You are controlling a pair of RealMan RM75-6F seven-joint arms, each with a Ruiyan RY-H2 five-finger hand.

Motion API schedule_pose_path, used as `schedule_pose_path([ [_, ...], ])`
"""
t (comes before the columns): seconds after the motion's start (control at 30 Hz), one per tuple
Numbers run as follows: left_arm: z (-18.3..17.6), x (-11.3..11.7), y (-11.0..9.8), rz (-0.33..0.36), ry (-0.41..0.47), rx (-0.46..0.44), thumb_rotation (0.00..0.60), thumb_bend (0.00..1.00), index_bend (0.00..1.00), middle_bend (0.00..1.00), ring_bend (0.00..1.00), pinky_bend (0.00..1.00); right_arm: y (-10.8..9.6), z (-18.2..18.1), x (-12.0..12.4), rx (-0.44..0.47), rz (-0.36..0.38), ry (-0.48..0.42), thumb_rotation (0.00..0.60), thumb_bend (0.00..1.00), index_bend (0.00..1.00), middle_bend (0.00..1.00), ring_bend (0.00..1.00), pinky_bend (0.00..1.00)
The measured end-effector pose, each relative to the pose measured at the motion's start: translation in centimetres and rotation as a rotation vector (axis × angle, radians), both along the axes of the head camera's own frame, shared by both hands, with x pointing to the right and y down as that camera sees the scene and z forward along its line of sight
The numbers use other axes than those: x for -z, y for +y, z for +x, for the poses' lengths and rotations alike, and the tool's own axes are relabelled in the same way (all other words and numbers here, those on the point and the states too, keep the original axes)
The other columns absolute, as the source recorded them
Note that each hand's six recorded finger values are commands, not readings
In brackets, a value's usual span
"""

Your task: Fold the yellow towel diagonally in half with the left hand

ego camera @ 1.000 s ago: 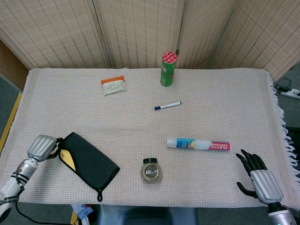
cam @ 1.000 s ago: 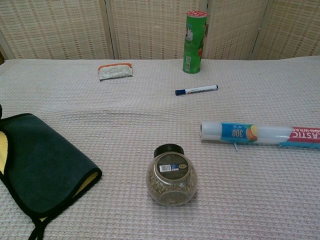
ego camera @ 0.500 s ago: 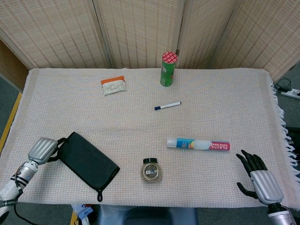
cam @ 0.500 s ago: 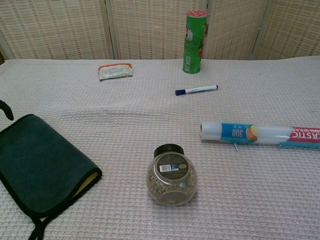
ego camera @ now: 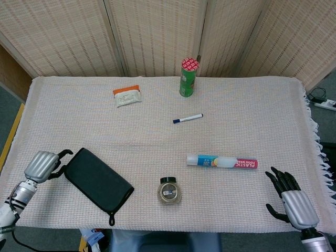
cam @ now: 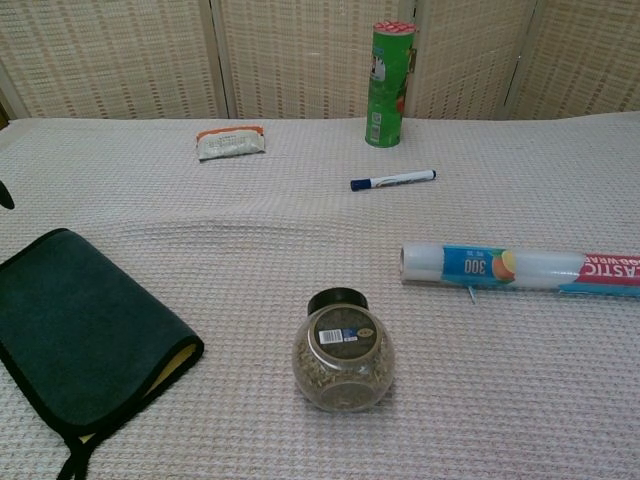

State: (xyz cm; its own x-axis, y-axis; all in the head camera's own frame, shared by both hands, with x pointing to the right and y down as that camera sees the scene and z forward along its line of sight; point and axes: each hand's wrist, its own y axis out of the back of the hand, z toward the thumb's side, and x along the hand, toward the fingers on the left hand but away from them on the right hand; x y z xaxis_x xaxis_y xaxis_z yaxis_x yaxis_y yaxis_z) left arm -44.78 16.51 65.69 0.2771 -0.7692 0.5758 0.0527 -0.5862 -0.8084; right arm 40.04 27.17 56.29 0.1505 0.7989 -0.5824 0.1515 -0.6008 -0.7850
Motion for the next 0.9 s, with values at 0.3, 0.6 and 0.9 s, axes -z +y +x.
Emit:
schedule_pose_path([
  [0.3,0.4,5.0,1.0,0.107,0.052,0.131,0.600,0.38,0.18,0.16,0.12,0.12,-0.7,0.2,1.0,0.018,0.067,0.027,0.600,0.37,0.00,0.00,0.00,0.00],
  [0.6,-0.1,8.3,9.0,0.146,0.053,0.229,0.600,0.31,0.11,0.03,0.01,0.02,-1.0,0.8,1.6,0.004,0.138,0.087,0.600,0.37,0.00,0.00,0.00,0.00],
  [0.9,0.4,8.3,10.3,0.126,0.059,0.186,0.600,0.28,0.10,0.00,0.00,0.00,-0.5,0.1,2.1,0.016,0.157,0.088,0.600,0.37,0.00,0.00,0.00,0.00],
])
